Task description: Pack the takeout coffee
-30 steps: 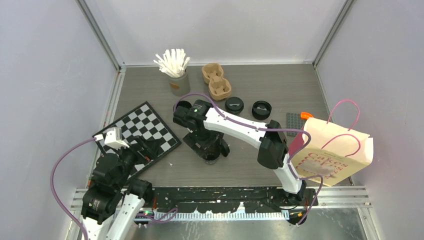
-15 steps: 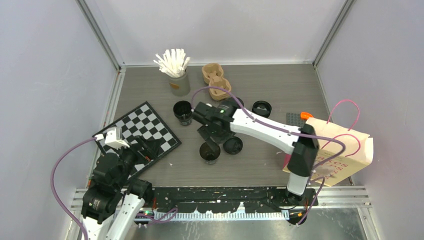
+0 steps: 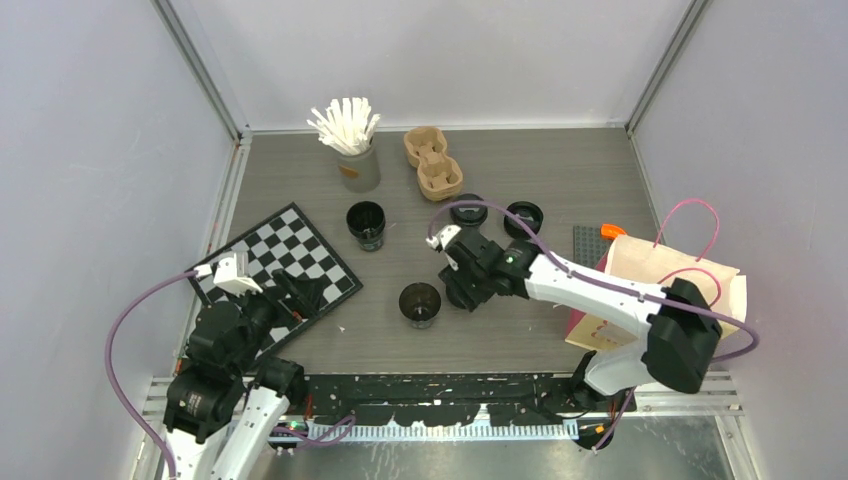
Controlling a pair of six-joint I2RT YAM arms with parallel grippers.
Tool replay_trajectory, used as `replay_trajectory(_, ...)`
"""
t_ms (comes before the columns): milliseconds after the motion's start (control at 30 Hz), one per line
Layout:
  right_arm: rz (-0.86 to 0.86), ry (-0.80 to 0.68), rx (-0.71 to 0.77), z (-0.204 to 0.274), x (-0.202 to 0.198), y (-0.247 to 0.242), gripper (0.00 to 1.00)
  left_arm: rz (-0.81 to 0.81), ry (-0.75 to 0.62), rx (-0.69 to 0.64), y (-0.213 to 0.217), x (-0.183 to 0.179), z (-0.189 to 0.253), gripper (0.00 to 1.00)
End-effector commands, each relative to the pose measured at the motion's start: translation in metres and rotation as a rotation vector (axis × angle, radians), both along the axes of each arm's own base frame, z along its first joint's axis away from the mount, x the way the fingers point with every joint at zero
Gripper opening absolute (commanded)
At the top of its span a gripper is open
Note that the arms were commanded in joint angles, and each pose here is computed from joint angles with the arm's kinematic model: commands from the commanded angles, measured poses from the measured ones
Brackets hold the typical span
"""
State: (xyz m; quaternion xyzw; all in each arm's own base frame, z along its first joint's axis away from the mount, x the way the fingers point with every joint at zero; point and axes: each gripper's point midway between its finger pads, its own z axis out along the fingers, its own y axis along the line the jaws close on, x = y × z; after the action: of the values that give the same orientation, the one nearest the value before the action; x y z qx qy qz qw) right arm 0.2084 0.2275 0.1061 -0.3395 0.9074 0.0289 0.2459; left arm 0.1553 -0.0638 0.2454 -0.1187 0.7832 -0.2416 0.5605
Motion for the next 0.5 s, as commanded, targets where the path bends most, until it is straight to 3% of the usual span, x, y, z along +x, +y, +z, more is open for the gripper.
replay_trajectory(0, 0.339, -0.149, 0.125, 0.004, 0.002, 0.023, 0.60, -0.026, -0.020, 0.011, -0.004, 0.003, 0.006, 1.00)
replay_trajectory(200, 0.634, -0.186, 0.081, -0.020, -0.014, 0.014, 0.60, -0.022, -0.043, 0.006, -0.003, 0.001, 0.009, 1.00)
replay_trajectory(467, 0.747, -0.215, 0.027, -0.043, -0.001, 0.027, 0.60, -0.036, -0.043, 0.006, -0.005, 0.000, 0.009, 1.00)
